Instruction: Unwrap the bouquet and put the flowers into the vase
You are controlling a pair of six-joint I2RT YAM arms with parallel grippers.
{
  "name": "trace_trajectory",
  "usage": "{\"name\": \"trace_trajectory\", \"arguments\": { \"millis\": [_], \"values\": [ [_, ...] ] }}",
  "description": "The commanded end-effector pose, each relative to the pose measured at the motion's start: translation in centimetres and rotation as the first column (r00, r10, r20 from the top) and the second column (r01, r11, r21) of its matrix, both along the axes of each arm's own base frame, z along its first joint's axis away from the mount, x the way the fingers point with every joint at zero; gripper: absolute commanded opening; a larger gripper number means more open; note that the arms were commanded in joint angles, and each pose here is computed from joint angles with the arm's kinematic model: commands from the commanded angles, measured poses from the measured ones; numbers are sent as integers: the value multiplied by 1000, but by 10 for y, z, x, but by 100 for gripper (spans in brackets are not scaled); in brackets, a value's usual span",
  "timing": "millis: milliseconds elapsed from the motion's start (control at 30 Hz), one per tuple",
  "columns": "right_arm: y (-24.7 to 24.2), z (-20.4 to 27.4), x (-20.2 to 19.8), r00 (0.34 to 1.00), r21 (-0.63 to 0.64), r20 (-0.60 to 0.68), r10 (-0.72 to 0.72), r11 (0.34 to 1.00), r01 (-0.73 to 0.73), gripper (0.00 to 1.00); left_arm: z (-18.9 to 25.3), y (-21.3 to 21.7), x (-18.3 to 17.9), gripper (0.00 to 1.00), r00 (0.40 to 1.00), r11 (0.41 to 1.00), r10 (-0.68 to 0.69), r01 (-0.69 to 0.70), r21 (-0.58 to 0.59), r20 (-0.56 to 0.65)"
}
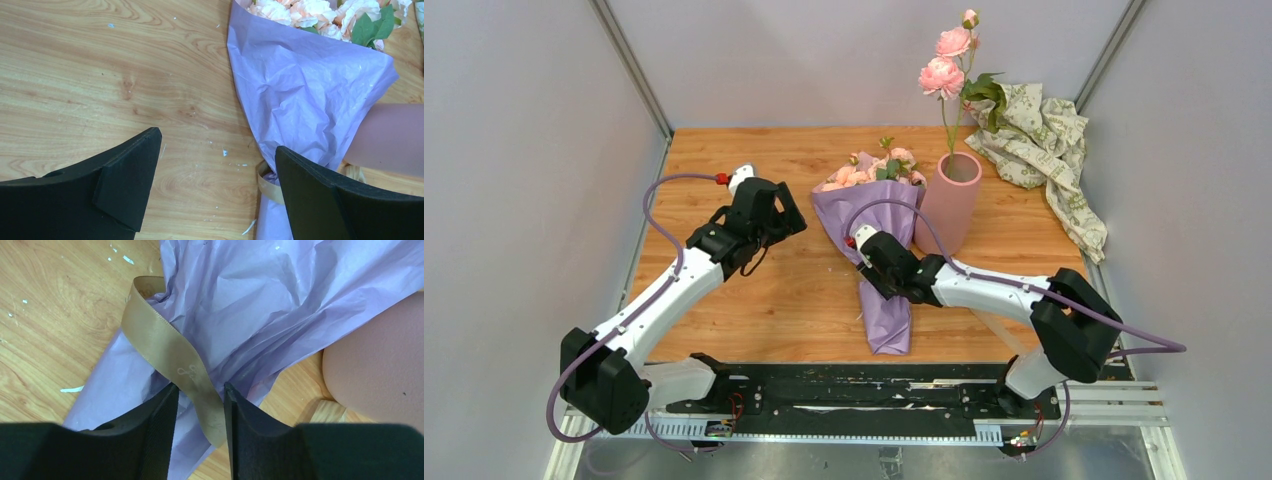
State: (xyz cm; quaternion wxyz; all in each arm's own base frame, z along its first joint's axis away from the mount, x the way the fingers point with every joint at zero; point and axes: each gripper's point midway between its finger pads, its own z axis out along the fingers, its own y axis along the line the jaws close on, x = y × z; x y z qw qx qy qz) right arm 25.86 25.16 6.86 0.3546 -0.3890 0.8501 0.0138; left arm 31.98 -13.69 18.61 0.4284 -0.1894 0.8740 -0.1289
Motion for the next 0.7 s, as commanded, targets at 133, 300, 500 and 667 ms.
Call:
{"name": "trace_trajectory", "arguments": {
  "millis": [133, 300, 500, 667],
  "values": [
    [-13, 21, 14, 993, 38, 57, -103, 994, 101, 18, -3, 6, -3, 95, 1000, 1000, 7, -7, 30, 6],
    [-15, 47, 11, 988, 120, 91, -127, 986, 116, 0, -4, 5, -1, 95, 1000, 999, 5, -5, 38, 2],
    [-44, 92, 5, 962, 250, 133, -238, 948, 200, 0, -9, -2, 2, 95, 1000, 1000, -16, 17, 25, -13],
    [-121, 137, 4, 864, 422, 132, -486, 816, 395, 0, -6, -14, 3, 94, 998, 998, -58, 58, 22, -10]
  ]
}}
